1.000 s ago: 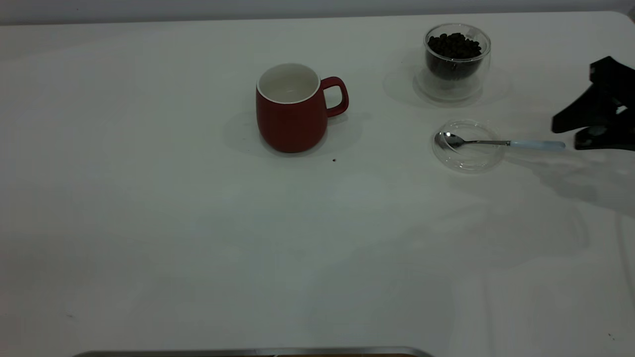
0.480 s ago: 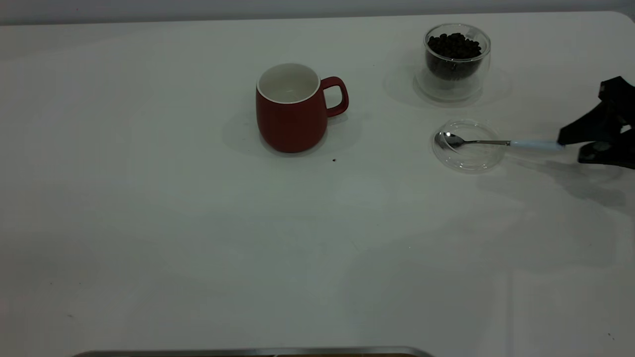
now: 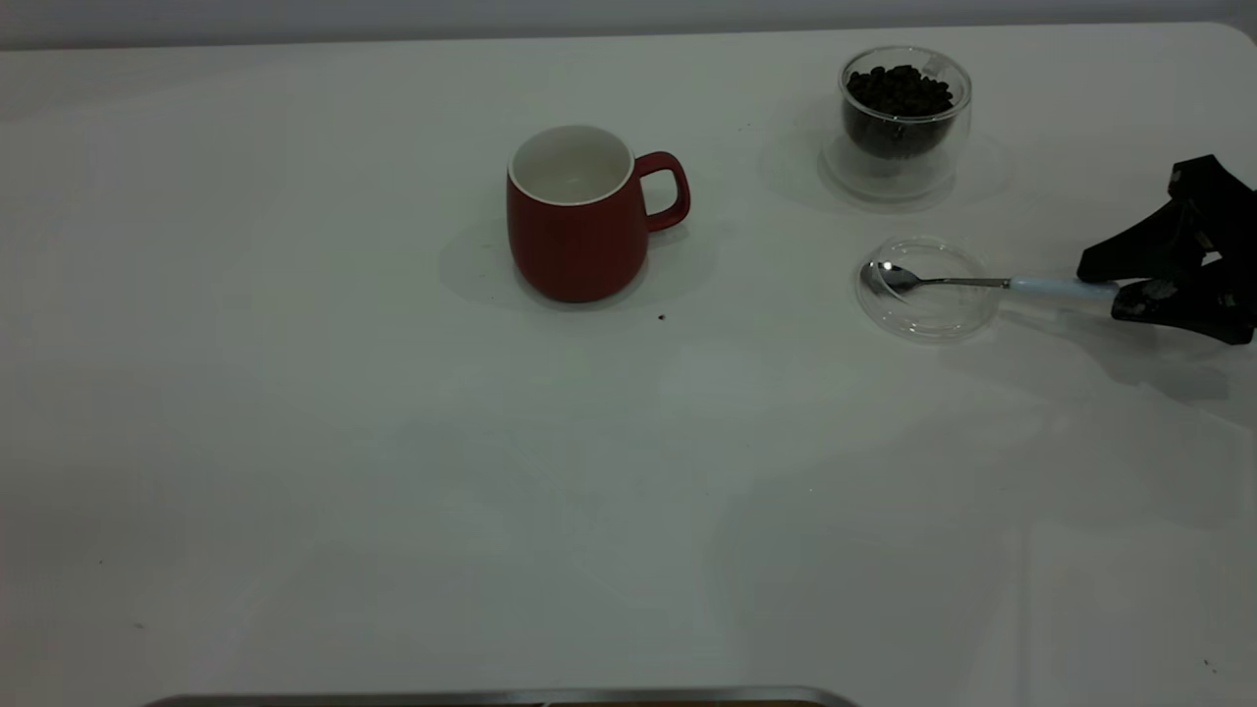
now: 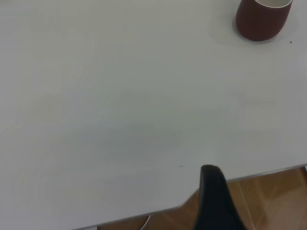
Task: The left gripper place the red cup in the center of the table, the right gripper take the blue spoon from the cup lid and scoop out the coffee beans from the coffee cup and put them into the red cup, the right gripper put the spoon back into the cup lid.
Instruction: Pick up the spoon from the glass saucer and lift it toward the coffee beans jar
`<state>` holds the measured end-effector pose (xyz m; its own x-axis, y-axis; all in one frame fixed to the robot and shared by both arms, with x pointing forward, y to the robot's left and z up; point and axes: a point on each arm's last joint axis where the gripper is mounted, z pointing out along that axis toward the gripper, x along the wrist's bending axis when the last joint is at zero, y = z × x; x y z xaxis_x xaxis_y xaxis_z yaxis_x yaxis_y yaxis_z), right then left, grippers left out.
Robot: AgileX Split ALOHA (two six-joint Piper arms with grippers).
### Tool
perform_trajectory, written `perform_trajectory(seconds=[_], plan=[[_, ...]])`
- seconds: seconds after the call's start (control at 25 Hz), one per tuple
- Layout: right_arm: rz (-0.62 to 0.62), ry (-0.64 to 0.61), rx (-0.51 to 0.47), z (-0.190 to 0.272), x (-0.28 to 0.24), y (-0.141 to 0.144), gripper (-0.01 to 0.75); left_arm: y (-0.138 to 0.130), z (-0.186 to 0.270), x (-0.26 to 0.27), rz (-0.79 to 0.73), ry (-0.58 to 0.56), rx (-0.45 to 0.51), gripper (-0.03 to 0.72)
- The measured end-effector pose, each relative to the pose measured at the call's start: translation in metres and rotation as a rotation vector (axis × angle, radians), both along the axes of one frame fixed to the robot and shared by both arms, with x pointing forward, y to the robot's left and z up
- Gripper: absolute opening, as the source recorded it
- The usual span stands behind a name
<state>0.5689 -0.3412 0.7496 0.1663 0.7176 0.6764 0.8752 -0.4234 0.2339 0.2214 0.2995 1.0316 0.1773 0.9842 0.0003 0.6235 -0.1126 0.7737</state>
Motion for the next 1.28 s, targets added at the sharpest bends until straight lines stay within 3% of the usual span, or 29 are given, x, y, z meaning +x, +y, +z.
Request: perform_trajectory(seconds=[0.56,1.28], plan=[[0.052,0.005,0.058,-0.013,0.002,0.019,0.438,0.000,0.000,0.000,0.000,0.000,0.000,0.516],[0.051,0.007,0.058,-0.014,0.001,0.019,0.349,0.000,0.000,0.000,0.001,0.000,-0.001,0.516]])
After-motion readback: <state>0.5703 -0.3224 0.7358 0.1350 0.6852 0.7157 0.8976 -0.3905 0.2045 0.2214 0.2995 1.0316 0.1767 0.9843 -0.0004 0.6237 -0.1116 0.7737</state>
